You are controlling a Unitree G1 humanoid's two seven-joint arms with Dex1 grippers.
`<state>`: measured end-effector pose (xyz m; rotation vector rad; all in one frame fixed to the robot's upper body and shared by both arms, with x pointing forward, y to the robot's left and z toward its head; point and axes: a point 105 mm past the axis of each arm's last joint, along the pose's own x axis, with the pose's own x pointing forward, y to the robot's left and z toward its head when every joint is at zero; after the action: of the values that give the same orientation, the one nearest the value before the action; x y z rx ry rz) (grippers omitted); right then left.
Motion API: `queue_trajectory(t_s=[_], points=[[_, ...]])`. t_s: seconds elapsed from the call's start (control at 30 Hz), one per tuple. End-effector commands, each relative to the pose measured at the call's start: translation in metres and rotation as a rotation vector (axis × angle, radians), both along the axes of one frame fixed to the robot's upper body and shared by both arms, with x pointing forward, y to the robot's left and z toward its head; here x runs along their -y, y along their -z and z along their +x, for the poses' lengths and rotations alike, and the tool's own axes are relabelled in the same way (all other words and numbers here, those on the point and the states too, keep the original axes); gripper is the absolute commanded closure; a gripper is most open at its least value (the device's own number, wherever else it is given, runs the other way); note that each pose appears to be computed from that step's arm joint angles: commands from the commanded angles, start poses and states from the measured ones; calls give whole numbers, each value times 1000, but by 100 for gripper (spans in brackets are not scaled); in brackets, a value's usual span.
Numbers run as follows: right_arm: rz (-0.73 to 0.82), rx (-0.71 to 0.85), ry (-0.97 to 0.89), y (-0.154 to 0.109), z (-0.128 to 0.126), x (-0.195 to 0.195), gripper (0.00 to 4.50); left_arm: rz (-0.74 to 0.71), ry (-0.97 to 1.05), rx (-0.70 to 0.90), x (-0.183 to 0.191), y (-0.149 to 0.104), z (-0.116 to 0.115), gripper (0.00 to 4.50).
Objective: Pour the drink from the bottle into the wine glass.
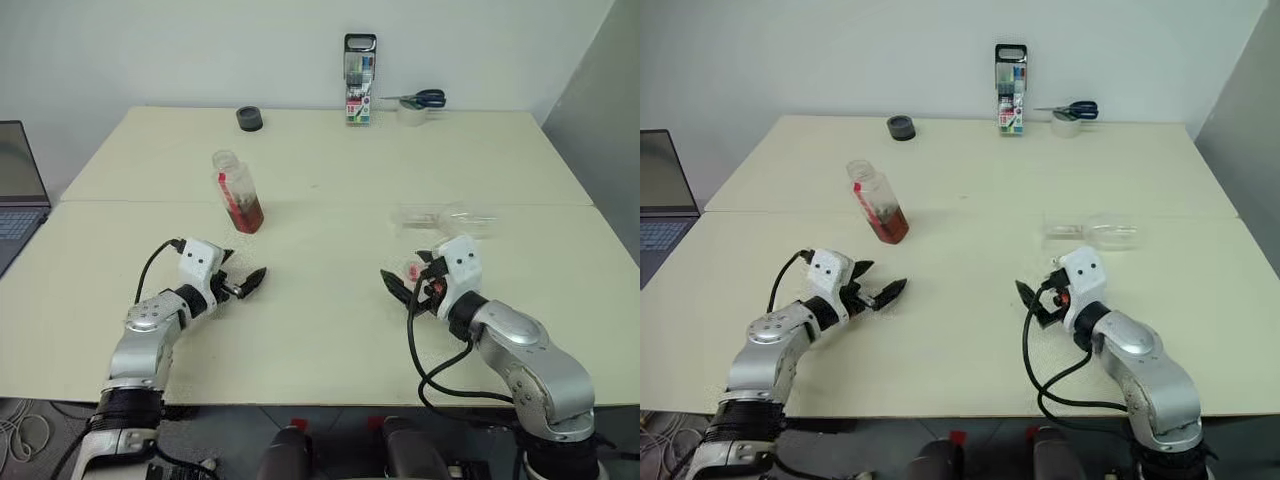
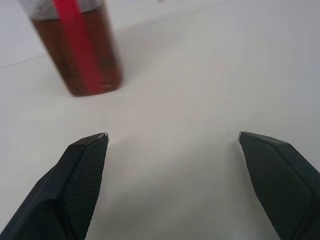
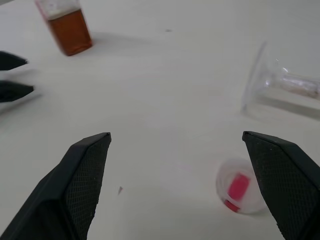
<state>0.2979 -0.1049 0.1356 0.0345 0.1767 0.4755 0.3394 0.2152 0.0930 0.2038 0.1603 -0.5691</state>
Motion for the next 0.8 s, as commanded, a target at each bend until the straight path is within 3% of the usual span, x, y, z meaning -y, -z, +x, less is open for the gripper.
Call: queue_trajectory(t_s=[0.03, 0.17, 0.37, 0.8], points=[[222, -41, 139, -10, 16, 7, 0, -3, 238, 34, 35, -25, -14, 4], [519, -113, 329, -11, 43, 20, 0, 8, 371, 40, 53, -41, -16, 4], [837, -168, 381, -24, 65, 29, 0, 59, 534, 44, 69, -49, -26, 4], [1037, -274, 315, -38, 99, 1, 0, 55, 565, 63, 72, -61, -18, 4]])
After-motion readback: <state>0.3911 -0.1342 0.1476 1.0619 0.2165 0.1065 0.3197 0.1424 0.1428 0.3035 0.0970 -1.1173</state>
